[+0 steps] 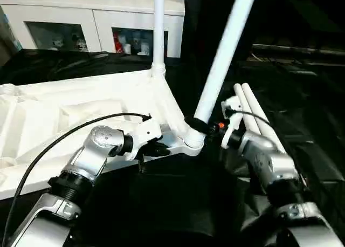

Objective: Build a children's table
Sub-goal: Insert table leg to table base

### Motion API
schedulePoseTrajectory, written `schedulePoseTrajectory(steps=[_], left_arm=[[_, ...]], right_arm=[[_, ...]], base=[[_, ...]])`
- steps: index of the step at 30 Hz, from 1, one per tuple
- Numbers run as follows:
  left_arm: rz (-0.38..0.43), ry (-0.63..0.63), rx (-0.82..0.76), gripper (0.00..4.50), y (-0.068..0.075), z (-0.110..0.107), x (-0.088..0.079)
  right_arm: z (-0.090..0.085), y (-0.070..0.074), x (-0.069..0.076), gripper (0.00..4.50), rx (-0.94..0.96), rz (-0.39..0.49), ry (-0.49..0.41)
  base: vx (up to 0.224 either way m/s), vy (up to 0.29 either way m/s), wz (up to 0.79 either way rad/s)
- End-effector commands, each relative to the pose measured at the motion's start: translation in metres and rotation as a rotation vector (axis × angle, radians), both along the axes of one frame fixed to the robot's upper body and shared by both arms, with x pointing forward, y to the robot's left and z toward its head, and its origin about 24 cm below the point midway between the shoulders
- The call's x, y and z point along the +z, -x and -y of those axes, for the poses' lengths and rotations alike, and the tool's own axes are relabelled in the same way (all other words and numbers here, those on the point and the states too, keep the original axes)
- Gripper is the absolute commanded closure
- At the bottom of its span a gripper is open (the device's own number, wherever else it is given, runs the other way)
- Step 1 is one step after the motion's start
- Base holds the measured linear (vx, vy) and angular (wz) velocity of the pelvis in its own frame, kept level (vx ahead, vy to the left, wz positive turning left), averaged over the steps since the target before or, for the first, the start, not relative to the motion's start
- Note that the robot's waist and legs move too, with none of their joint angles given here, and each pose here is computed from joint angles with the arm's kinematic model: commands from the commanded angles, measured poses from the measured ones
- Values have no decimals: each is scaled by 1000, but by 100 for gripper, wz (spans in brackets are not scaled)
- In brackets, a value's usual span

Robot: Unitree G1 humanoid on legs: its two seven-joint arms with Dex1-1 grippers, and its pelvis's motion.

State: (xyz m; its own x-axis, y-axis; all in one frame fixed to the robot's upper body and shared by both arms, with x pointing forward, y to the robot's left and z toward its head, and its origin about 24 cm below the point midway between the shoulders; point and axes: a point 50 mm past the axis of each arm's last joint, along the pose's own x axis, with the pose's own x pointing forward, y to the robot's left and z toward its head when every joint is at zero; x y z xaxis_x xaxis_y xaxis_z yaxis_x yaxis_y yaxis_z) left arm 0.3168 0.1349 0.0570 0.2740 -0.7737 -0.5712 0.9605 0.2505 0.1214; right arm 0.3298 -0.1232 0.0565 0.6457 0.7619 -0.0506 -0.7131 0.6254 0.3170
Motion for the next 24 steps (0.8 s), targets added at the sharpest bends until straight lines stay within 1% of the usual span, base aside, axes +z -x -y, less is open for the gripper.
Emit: schedulePoseTrajectory(steps=[1, 4, 6, 9, 11, 13, 14, 16, 17, 18, 20, 24], left_arm=[[-7, -40, -35, 450, -1, 0, 0], [-3, -43, -31, 450, -3, -2, 1], [-3, -44, -30, 450, -3, -2, 1], [0, -48, -28, 450, -4, -3, 1], [1, -50, -28, 450, -4, -4, 1], [-1, -53, -31, 450, -4, -4, 0], [-2, -59, -34, 450, -4, -4, 0], [0, -66, -37, 450, -4, -5, 0], [0, -66, -37, 450, -4, -5, 0], [2, -74, -41, 450, -4, -5, -1], [4, -76, -46, 450, -3, -6, -1], [3, -79, -53, 450, -3, -6, -2]], right_arm=[[8, 7, -21, 259, -62, -57, 22], [6, 13, -28, 259, -84, -35, 15], [4, 15, -30, 260, -87, -14, 22], [-1, 18, -29, 260, -96, 69, 65], [-3, 19, -29, 261, -93, 88, 78], [-5, 20, -31, 261, -75, 89, 93], [-9, 22, -31, 261, -31, 93, 129], [-12, 22, -31, 261, 17, 83, 148], [-12, 22, -31, 261, 17, 83, 148], [-15, 23, -31, 261, 70, 70, 161], [-17, 24, -31, 261, 113, 60, 170], [-17, 26, -33, 261, 197, 21, 183]], base=[[0, 0, 0], [0, 0, 0], [0, 0, 0], [0, 0, 0], [0, 0, 0], [0, 0, 0], [0, 0, 0], [0, 0, 0], [0, 0, 0], [0, 0, 0], [0, 0, 0], [0, 0, 0]])
